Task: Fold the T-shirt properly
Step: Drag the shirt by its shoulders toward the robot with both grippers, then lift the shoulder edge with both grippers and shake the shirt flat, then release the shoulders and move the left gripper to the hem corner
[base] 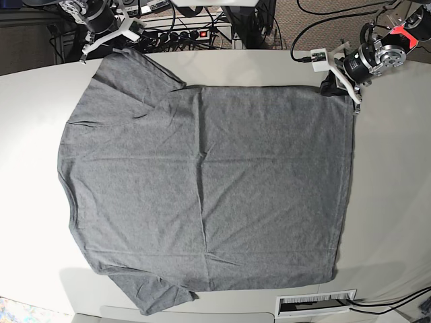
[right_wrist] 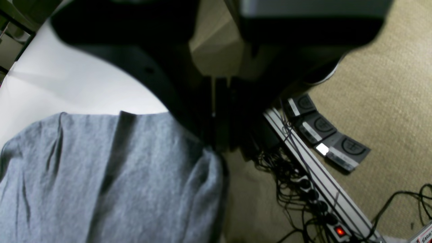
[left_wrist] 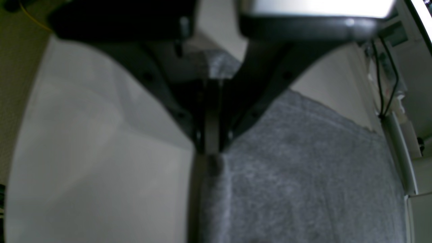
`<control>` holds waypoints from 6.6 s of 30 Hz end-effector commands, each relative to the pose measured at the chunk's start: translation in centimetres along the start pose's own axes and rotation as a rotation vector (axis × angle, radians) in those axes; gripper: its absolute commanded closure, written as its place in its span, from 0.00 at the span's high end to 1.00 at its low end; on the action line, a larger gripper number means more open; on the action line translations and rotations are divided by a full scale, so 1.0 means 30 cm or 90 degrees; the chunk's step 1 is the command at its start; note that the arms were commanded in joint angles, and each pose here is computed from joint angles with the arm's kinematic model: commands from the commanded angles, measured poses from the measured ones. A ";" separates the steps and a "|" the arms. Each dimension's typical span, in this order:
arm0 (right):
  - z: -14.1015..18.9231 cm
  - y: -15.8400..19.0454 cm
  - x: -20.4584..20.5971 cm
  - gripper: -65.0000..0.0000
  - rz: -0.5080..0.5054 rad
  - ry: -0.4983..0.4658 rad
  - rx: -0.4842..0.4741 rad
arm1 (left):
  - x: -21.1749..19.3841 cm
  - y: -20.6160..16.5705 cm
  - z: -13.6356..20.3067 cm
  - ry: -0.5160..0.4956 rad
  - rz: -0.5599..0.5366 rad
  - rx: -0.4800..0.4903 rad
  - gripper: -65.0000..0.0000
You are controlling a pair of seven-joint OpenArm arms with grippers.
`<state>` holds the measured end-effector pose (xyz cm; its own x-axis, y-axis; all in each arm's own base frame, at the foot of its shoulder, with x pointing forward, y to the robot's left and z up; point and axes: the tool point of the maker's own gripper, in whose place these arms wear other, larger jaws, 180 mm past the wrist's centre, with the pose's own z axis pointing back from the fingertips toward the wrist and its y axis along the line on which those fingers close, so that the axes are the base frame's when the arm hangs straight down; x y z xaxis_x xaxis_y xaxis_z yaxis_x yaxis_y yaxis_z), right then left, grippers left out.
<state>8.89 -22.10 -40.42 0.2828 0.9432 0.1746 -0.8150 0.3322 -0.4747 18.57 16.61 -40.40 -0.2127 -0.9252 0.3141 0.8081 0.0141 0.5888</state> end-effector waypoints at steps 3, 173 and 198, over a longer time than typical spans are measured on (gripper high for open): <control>0.011 0.023 0.015 0.00 0.009 0.001 0.010 | -0.005 -0.012 0.013 0.001 -0.002 -0.009 0.00; -0.244 -0.862 0.165 0.02 -0.366 -0.016 -0.158 | 0.070 0.359 -0.156 0.006 0.201 0.261 0.02; -0.283 -0.585 0.000 0.00 -0.552 0.058 0.093 | 0.078 0.030 -0.183 0.085 0.285 -0.136 0.00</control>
<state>28.15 -26.98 -39.46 0.8537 0.3384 0.3959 -0.3395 0.9380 -0.0698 24.44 11.41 -41.36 0.2221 -0.8496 0.4784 0.8559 0.4049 0.3218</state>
